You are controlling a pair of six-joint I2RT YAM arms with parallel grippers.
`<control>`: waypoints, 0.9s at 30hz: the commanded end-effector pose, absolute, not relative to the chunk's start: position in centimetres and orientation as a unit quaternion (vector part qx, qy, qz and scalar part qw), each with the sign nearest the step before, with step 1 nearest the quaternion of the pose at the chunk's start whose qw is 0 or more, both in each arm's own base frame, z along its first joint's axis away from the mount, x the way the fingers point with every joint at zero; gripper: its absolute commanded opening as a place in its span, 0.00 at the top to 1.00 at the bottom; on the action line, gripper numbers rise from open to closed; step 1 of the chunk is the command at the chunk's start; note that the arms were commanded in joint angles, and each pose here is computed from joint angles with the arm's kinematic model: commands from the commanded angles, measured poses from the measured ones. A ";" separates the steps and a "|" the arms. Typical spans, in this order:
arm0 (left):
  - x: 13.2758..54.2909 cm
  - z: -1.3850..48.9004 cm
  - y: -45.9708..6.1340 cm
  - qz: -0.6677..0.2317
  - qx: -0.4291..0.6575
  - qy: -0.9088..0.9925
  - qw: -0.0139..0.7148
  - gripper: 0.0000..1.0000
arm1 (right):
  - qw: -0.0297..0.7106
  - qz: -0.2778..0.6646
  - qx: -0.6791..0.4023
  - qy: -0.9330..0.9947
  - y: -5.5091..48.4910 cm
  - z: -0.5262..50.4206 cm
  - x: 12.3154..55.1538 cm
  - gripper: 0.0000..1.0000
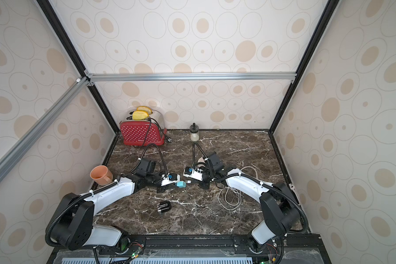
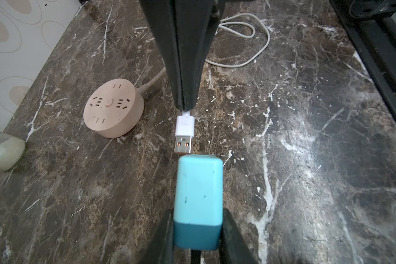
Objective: Charge the electric shaver
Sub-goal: Insert the charging cable into the plug.
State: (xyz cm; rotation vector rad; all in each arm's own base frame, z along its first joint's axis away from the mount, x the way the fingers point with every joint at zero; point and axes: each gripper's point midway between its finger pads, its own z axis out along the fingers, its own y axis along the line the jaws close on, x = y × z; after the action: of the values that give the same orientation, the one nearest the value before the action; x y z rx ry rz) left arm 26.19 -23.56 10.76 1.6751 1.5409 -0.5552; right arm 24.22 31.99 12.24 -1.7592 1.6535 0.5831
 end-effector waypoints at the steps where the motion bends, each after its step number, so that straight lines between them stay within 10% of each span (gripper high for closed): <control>1: 26.2 11.6 -23.9 -0.216 0.670 0.585 0.403 1.00 | 0.317 0.232 -0.680 0.618 31.9 12.1 22.9 1.00; 27: 26.1 11.1 -23.7 -0.209 0.675 0.585 0.398 1.00 | 0.331 0.243 -0.677 0.611 32.1 12.6 22.6 1.00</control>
State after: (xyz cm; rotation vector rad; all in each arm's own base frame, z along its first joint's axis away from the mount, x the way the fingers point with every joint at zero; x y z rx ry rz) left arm 26.11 -23.39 10.45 1.6967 1.5297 -0.5358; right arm 23.49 31.94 12.64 -1.7514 1.6201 0.5998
